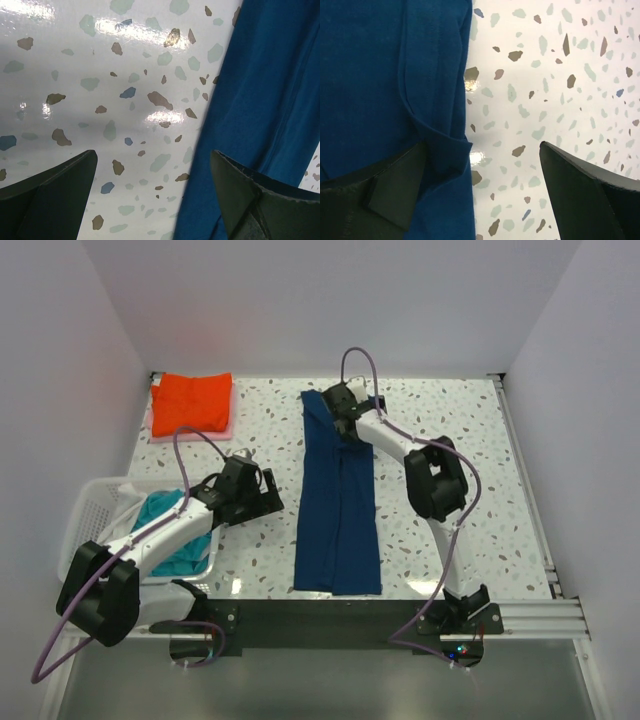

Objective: Fold and stack the t-shirts
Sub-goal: Fold the tshirt

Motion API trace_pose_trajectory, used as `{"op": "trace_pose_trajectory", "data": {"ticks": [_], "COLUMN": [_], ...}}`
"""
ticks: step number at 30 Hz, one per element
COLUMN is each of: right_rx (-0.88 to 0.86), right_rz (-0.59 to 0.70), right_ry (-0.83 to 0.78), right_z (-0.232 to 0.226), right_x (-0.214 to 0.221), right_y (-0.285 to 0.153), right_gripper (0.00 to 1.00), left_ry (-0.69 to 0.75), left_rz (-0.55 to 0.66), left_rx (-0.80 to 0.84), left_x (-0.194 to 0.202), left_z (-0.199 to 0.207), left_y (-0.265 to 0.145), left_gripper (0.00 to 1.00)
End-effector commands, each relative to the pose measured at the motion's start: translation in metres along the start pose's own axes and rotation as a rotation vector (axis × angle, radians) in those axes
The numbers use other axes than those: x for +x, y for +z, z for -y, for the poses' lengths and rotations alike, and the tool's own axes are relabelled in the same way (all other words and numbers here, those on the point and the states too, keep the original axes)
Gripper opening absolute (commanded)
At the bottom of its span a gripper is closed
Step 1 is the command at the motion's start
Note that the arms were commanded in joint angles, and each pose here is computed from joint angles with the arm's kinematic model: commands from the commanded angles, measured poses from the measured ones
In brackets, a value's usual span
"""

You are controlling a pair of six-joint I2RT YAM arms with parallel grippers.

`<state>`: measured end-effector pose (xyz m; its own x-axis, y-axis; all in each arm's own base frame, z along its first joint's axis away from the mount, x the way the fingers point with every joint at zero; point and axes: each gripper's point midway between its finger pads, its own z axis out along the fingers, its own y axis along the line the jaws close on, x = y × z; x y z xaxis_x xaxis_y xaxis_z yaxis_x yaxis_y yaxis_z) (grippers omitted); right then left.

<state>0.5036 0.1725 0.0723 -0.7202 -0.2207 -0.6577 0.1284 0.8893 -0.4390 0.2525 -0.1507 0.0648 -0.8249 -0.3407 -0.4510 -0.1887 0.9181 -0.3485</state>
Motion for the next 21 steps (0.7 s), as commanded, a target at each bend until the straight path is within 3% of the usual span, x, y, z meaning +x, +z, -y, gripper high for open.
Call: {"op": "trace_pose_trajectory", "data": {"ticks": [1, 9, 16, 21], "right_rx": [0.052, 0.040, -0.268, -0.264], "right_rz": [0.039, -0.003, 0.056, 0.089], "right_ry": [0.075, 0.108, 0.160, 0.240], "right_z": [0.036, 0.049, 0.010, 0.028], "right_x": [-0.021, -0.010, -0.028, -0.041], "right_y": [-0.020, -0.018, -0.038, -0.036], "right_gripper": [0.99, 0.99, 0.99, 0.99], "left_ry": [-0.002, 0.000, -0.003, -0.002], "left_rz": [0.045, 0.047, 0.045, 0.042], "left_rx": [0.016, 0.016, 0.018, 0.019], "left_x": [-0.017, -0.017, -0.017, -0.015], "left_z": [0.008, 0.008, 0.009, 0.008], "left_y": [-0.004, -0.004, -0.004, -0.004], "left_gripper": [1.00, 1.00, 1.00, 1.00]}}
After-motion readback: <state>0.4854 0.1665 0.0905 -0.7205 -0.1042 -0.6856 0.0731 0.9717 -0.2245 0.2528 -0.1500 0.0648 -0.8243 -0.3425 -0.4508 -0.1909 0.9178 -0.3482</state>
